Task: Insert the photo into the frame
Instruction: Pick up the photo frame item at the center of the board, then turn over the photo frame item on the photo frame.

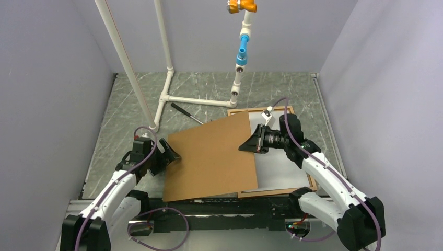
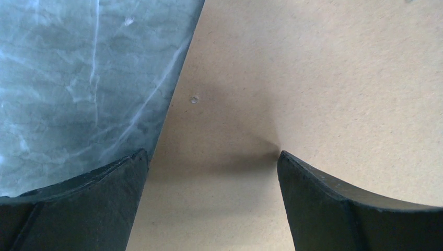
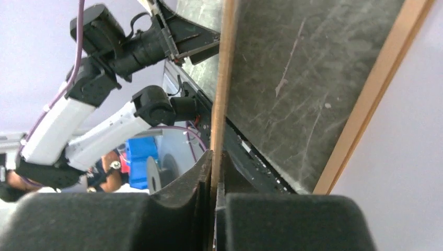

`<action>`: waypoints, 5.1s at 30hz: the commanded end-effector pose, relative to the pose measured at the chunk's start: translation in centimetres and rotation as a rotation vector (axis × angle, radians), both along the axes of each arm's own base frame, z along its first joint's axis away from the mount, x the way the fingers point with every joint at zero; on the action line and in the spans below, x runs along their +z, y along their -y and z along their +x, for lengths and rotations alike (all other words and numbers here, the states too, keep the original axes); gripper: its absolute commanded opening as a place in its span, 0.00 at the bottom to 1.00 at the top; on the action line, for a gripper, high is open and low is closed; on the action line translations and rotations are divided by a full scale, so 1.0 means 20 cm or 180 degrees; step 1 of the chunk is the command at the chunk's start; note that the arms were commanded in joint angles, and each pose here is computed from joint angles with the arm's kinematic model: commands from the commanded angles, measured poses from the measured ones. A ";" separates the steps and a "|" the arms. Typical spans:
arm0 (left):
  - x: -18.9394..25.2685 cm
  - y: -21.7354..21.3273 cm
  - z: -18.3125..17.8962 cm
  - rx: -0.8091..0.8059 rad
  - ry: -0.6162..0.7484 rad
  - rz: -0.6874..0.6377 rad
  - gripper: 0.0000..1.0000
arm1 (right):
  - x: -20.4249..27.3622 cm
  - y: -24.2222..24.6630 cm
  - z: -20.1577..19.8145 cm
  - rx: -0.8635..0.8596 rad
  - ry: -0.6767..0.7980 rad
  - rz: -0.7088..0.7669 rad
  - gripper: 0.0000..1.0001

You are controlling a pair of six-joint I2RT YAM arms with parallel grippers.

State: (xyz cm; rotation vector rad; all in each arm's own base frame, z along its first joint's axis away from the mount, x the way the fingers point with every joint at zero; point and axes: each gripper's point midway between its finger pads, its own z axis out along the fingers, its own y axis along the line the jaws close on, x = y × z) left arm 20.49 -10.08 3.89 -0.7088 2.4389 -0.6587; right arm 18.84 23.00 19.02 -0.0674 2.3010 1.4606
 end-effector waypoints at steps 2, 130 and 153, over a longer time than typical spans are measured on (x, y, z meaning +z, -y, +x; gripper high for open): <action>-0.02 0.02 -0.16 -0.0102 -0.0299 -0.0052 0.98 | 0.21 0.04 0.05 -0.0101 0.0415 -0.0196 0.00; 0.47 0.34 -0.02 -0.0174 0.0759 -0.1891 0.99 | -0.18 -0.13 -0.29 0.0708 0.1992 -0.0894 0.77; 0.31 0.38 0.01 -0.0479 0.0838 -0.1789 0.99 | -0.03 -0.26 -0.42 0.0976 0.1581 -0.0341 1.00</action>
